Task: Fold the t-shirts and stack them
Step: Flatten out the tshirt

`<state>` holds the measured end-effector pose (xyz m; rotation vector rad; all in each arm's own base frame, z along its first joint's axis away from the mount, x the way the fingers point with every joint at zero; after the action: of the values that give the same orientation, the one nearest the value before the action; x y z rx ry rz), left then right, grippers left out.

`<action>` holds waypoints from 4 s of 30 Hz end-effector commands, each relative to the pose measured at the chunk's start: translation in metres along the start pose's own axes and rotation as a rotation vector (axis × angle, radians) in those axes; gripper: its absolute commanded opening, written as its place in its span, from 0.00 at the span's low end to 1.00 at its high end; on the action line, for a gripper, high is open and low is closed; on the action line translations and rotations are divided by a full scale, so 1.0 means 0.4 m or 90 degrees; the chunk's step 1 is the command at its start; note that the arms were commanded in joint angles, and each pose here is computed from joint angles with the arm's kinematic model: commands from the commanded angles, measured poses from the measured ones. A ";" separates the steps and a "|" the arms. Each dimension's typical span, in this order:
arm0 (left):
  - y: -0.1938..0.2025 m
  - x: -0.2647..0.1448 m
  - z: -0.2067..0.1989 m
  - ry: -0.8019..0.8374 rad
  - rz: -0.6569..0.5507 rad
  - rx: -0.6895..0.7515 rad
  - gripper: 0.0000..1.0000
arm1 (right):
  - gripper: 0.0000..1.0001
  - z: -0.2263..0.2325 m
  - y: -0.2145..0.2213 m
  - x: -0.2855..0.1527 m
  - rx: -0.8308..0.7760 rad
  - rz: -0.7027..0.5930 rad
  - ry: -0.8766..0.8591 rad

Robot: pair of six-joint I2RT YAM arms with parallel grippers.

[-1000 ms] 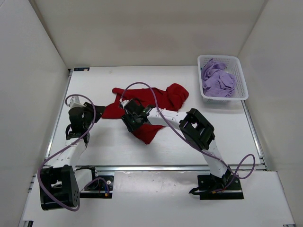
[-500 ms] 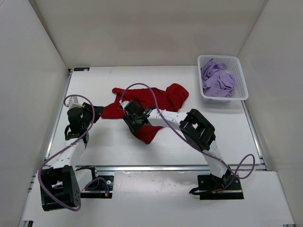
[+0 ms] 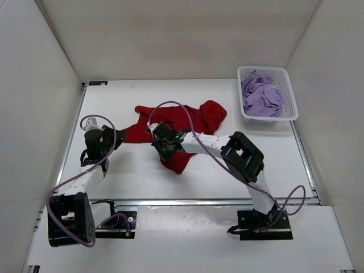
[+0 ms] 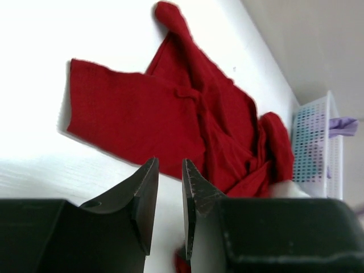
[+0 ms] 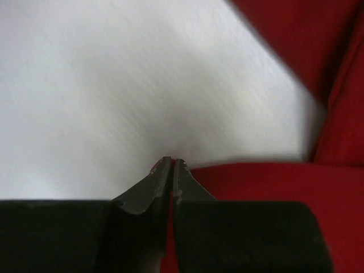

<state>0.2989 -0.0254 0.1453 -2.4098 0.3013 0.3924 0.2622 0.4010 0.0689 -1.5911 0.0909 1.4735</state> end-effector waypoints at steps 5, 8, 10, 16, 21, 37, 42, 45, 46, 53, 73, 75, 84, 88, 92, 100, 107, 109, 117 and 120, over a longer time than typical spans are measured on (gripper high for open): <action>0.003 0.046 0.043 -0.062 -0.005 0.009 0.35 | 0.00 -0.050 -0.076 -0.339 0.055 -0.164 0.028; -0.033 0.076 0.060 -0.101 -0.027 0.007 0.34 | 0.00 -0.099 -0.009 -0.460 0.114 -0.220 0.041; -0.047 0.105 0.080 -0.134 -0.029 0.000 0.34 | 0.00 -0.123 0.036 -0.497 0.143 -0.240 0.041; -0.070 0.208 0.112 -0.228 -0.003 0.079 0.37 | 0.00 -0.172 0.144 -0.557 0.204 -0.275 0.045; -0.053 0.256 0.155 -0.254 0.041 0.074 0.43 | 0.00 -0.179 0.175 -0.568 0.216 -0.287 0.028; -0.052 0.327 0.169 -0.333 0.140 0.092 0.37 | 0.00 -0.175 0.173 -0.610 0.212 -0.337 0.001; -0.051 0.316 0.164 -0.347 0.141 0.118 0.44 | 0.00 -0.178 0.178 -0.613 0.207 -0.337 -0.004; -0.053 0.316 0.158 -0.351 0.147 0.134 0.43 | 0.00 -0.177 0.179 -0.611 0.207 -0.341 -0.009; -0.047 0.316 0.158 -0.352 0.155 0.131 0.43 | 0.00 -0.172 0.173 -0.618 0.202 -0.349 -0.013; -0.034 0.298 0.165 -0.372 0.161 0.149 0.35 | 0.00 -0.174 0.166 -0.643 0.191 -0.370 -0.010; -0.117 0.238 -0.036 -0.174 0.072 0.154 0.00 | 0.00 -0.219 0.124 -0.751 0.206 -0.421 0.076; -0.133 0.201 -0.114 -0.114 0.050 0.152 0.00 | 0.00 -0.226 0.104 -0.781 0.204 -0.436 0.091; -0.248 -0.068 -0.426 0.167 -0.027 0.139 0.00 | 0.00 -0.199 -0.025 -1.040 0.170 -0.540 0.237; -0.394 -0.236 -0.533 0.287 -0.115 0.114 0.00 | 0.00 -0.149 -0.130 -1.265 0.140 -0.622 0.308; -0.514 -0.393 -0.629 0.335 -0.209 0.140 0.00 | 0.00 -0.139 -0.222 -1.429 0.117 -0.702 0.351; -0.565 -0.333 -0.626 0.286 -0.221 0.155 0.00 | 0.00 -0.217 -0.339 -1.434 0.073 -0.748 0.456; -0.471 -0.075 -0.481 0.161 -0.148 0.138 0.00 | 0.00 -0.561 -0.394 -1.189 0.140 -0.614 0.353; -0.448 0.002 -0.454 0.127 -0.120 0.145 0.00 | 0.00 -0.626 -0.416 -1.110 0.157 -0.579 0.345; -0.531 0.131 -0.558 0.162 -0.105 0.138 0.00 | 0.00 -0.708 -0.516 -1.164 0.161 -0.690 0.319; -0.618 0.079 -0.643 0.211 -0.153 0.134 0.00 | 0.00 -0.645 -0.537 -1.303 0.126 -0.802 0.323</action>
<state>0.4827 -0.0168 0.3368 -2.2838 0.3722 0.2159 0.5165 0.1022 0.3823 -1.4009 0.0817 0.4645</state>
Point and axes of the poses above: each gripper's point midway between its finger pads, its own x axis out along the fingers, its own z axis along the line the jaws close on, y = z × x, the point moved 5 cm from there along -x, back along the fingers
